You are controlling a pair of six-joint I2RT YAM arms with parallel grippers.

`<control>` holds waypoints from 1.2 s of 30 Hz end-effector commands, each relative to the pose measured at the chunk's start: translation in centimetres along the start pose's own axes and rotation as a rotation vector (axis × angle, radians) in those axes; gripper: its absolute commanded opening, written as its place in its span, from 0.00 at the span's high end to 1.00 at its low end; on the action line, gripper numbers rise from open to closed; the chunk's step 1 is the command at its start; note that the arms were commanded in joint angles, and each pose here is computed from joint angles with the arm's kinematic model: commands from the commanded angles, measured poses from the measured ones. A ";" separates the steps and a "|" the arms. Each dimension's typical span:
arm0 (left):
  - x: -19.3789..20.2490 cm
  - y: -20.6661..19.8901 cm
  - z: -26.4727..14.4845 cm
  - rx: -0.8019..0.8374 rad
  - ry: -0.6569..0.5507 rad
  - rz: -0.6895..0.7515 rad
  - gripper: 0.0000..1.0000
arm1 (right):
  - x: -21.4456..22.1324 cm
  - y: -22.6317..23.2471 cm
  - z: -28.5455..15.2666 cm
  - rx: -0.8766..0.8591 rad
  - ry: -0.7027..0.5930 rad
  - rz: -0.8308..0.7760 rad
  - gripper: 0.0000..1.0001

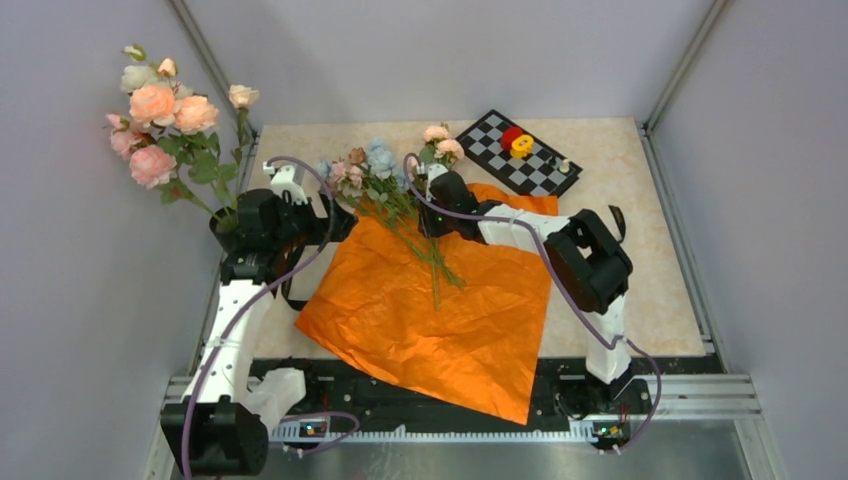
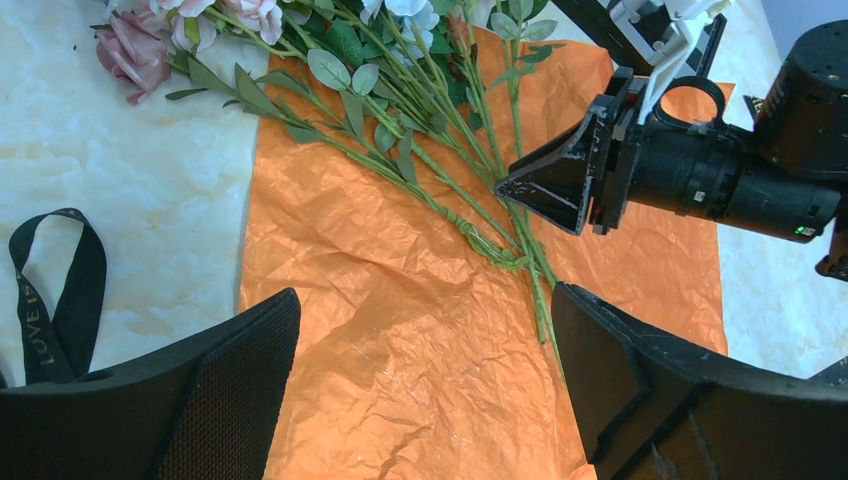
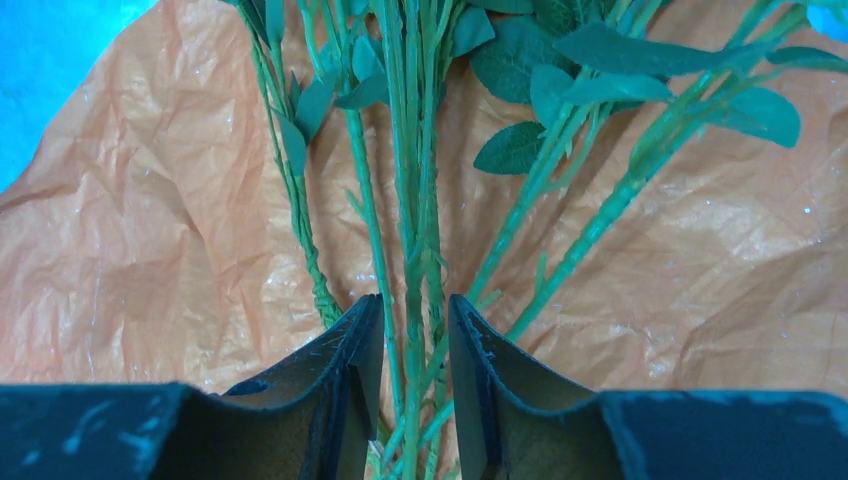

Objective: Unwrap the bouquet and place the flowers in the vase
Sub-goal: Pick up the fake flower from the wrapping paper.

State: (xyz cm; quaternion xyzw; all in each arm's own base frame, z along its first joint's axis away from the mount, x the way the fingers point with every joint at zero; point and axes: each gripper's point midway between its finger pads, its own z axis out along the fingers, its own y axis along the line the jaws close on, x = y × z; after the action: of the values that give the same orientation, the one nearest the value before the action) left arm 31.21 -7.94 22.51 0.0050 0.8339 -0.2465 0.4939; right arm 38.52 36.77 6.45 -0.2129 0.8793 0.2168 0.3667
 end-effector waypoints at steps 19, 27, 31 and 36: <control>-0.8 -0.7 0.1 0.032 -0.016 0.012 0.01 | -2.2 1.1 1.6 -0.031 -0.042 -0.022 0.97; -0.7 -0.7 0.2 0.031 -0.014 0.012 0.01 | -3.2 1.4 0.5 -0.034 -0.069 -0.013 1.00; -0.7 -0.6 0.2 0.029 -0.014 0.012 0.01 | -4.5 1.9 -0.8 -0.048 -0.113 0.004 1.00; -0.7 -0.6 0.2 0.029 -0.014 0.012 0.01 | -6.5 2.6 -2.6 -0.074 -0.195 0.038 1.00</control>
State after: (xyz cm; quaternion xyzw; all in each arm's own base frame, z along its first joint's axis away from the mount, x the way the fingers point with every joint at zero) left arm 31.24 -8.12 22.30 0.0053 0.8354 -0.2517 0.4886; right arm 39.07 37.69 6.33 -0.2104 0.8771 0.2276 0.3669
